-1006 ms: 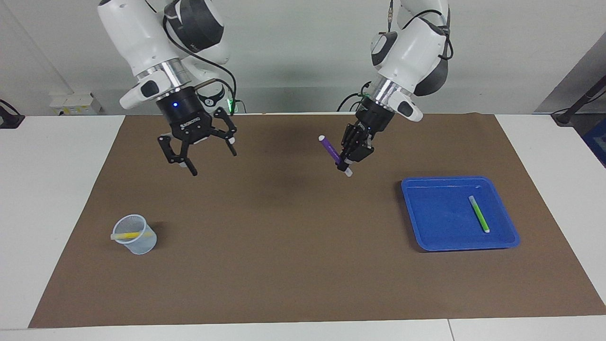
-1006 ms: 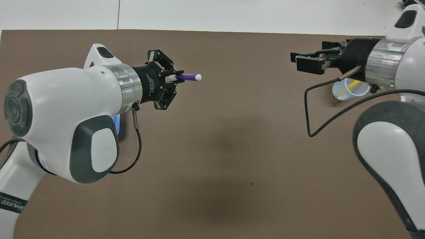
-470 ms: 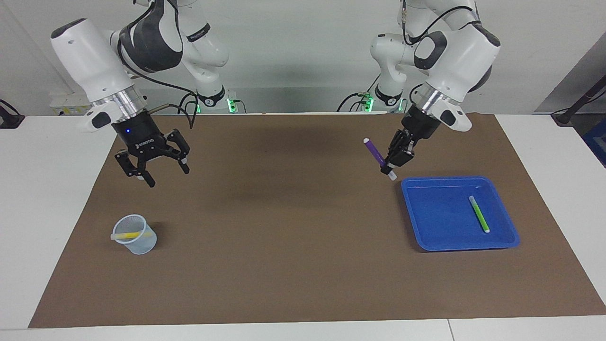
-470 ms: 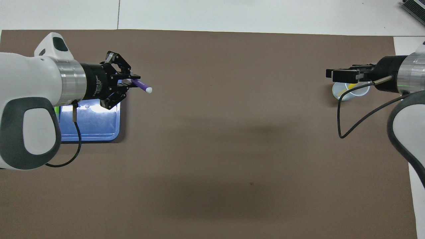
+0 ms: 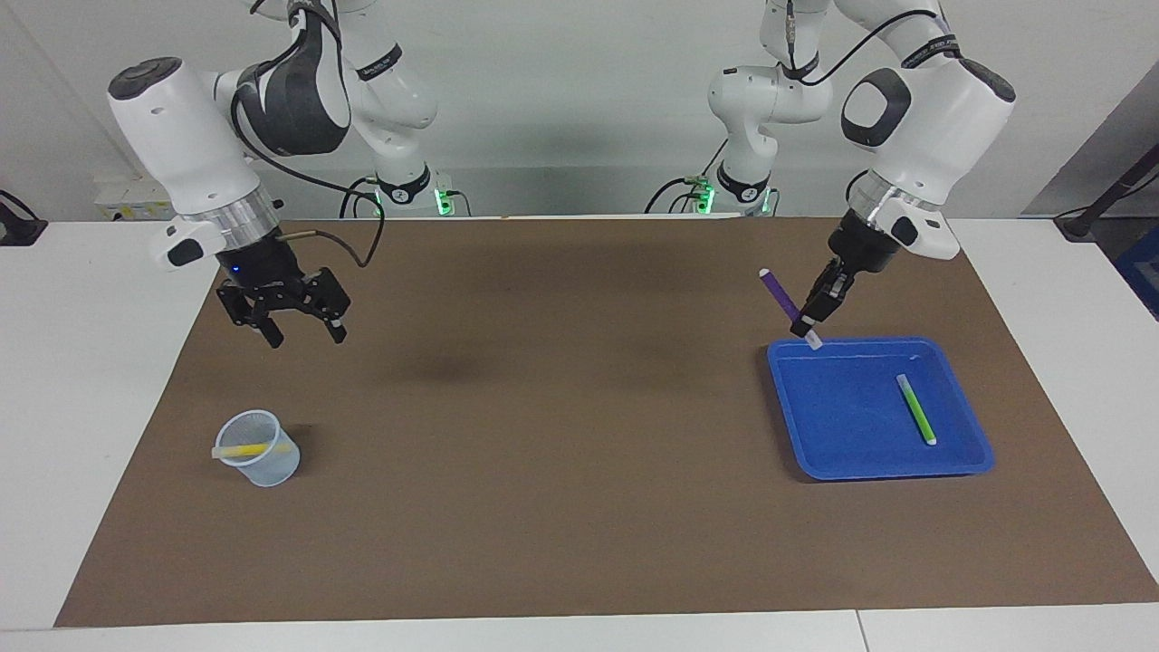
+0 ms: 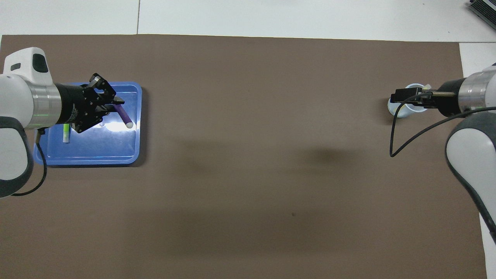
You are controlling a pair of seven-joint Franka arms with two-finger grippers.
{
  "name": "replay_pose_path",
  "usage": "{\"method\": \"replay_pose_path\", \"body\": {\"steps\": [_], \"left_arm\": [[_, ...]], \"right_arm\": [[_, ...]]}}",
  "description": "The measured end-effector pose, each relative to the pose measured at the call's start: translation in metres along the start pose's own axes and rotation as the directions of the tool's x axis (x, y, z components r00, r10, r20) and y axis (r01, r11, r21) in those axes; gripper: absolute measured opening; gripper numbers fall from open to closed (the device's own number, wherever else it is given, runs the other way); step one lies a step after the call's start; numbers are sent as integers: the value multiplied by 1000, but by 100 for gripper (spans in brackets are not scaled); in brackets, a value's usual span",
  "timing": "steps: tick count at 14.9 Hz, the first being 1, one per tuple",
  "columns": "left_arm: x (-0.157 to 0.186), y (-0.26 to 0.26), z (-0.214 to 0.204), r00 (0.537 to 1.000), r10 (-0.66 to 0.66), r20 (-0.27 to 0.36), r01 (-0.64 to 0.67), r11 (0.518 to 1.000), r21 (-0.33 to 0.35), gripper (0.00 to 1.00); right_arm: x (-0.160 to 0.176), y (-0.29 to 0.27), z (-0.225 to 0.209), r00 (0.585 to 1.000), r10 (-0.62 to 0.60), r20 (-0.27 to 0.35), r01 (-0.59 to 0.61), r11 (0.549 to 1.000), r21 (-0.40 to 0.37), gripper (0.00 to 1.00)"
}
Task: Right arm passes pens to left for tray arrangement
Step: 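Lower the purple pen into the blue tray with the left gripper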
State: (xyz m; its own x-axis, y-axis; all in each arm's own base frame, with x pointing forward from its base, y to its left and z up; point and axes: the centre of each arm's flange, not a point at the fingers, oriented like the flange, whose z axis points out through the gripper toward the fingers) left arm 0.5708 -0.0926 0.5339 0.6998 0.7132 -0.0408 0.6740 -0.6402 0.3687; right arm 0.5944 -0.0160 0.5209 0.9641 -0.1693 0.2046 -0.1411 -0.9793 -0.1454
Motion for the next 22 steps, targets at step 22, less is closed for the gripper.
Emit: {"method": "replay_pose_path", "body": {"steps": [22], "left_arm": [[136,-97,107,679,734,7,-696,641,322,19]], "right_arm": [[88,97,105,971,237,3,-217,894,-391,66]]}}
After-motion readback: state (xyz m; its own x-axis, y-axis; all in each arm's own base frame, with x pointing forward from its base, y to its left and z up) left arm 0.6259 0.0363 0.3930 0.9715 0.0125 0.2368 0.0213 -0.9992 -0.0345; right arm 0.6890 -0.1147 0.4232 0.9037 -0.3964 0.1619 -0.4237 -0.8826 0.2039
